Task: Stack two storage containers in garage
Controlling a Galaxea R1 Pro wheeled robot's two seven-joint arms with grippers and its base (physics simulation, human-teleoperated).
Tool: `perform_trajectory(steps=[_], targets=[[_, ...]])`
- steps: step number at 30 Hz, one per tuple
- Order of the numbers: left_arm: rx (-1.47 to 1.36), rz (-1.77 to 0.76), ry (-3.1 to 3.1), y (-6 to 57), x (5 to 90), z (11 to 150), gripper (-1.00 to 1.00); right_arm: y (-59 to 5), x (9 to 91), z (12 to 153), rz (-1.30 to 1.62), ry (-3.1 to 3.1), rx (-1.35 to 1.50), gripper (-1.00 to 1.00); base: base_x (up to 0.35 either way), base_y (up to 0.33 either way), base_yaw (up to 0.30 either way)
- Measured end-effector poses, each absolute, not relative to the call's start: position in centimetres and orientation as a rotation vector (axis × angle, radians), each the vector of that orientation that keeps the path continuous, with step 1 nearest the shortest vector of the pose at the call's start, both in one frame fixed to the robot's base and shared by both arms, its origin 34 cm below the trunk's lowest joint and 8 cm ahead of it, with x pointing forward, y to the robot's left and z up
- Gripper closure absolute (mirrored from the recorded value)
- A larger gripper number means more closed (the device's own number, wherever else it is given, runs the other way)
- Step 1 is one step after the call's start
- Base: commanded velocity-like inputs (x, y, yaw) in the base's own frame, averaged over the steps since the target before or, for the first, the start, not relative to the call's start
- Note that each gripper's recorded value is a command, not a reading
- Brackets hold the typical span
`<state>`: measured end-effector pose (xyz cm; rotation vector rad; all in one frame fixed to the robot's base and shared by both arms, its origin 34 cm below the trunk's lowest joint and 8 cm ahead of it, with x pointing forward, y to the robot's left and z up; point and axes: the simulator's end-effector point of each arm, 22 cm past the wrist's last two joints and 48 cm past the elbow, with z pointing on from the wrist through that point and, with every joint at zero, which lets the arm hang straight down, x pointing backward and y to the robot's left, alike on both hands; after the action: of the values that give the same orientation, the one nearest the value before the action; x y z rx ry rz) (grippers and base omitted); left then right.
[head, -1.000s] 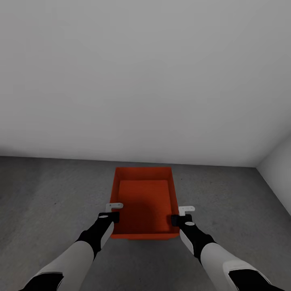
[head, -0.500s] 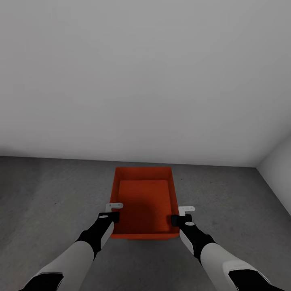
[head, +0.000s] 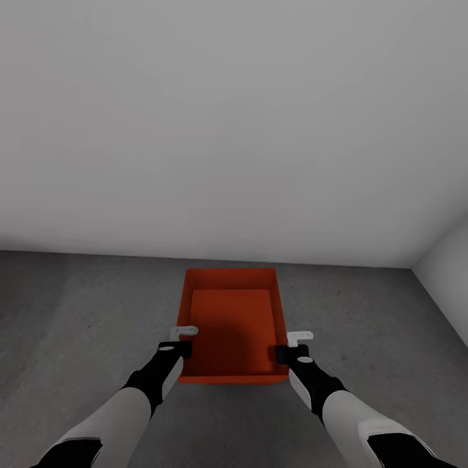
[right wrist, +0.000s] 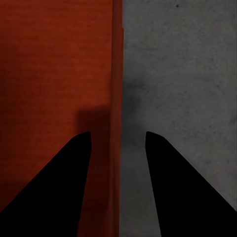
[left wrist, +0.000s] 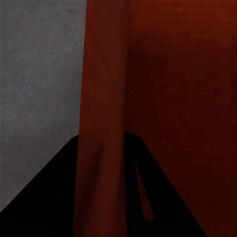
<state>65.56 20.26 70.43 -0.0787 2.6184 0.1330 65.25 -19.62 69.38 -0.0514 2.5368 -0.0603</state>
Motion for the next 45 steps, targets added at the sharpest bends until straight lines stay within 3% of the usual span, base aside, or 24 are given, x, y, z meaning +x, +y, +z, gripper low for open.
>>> perform_trajectory(steps=[45], targets=[[-0.084, 0.13, 2.618, 20.17, 65.55, 69.92, 1.0, -19.72, 65.44, 69.03, -0.064, 2.537, -0.058, 1.0, 0.0, 0.0, 0.0]])
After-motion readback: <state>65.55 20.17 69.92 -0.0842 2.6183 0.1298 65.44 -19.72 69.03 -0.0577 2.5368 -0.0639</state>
